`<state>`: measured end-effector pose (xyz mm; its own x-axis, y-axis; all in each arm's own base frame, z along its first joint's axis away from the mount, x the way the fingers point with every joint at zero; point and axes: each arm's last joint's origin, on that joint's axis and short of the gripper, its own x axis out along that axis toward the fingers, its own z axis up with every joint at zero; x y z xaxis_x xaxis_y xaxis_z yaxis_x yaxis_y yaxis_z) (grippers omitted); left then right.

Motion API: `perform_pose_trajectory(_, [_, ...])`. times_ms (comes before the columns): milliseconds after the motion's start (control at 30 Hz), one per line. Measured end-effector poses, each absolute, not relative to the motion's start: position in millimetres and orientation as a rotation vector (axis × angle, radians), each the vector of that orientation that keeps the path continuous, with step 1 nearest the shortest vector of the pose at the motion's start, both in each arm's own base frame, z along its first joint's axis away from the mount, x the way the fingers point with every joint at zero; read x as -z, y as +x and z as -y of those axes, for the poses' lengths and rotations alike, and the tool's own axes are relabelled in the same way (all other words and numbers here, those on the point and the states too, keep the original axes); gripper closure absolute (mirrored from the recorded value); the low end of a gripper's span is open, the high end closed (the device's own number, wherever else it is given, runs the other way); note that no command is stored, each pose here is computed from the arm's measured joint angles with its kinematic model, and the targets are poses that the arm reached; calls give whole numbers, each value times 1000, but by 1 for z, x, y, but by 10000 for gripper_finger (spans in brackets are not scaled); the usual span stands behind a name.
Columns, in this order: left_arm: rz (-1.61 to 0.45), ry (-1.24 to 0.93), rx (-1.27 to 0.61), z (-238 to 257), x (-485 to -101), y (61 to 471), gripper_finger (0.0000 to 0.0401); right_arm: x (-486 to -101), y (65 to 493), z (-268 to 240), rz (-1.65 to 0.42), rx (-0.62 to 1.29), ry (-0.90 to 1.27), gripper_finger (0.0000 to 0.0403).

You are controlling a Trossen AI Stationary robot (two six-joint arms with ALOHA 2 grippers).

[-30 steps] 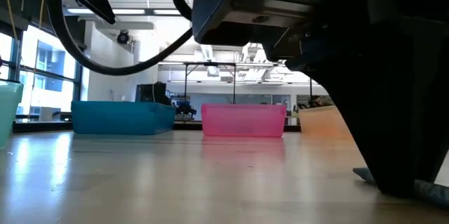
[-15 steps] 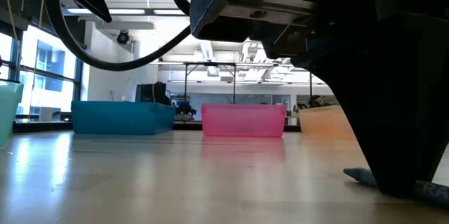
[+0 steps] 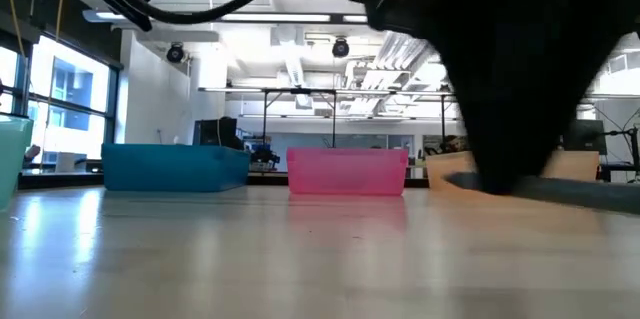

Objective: Sort crayons/erasers/pens/pencils in bins
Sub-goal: Put the gray crayon into the green bin

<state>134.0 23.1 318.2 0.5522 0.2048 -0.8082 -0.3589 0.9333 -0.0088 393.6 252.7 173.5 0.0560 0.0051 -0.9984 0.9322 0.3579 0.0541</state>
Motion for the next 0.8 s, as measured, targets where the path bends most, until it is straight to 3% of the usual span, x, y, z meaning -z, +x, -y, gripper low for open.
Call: perform_pose_trajectory(800, [-1045,-228,-336,-30,-315,108,231,-233,411,-199,-974,888,952,400])
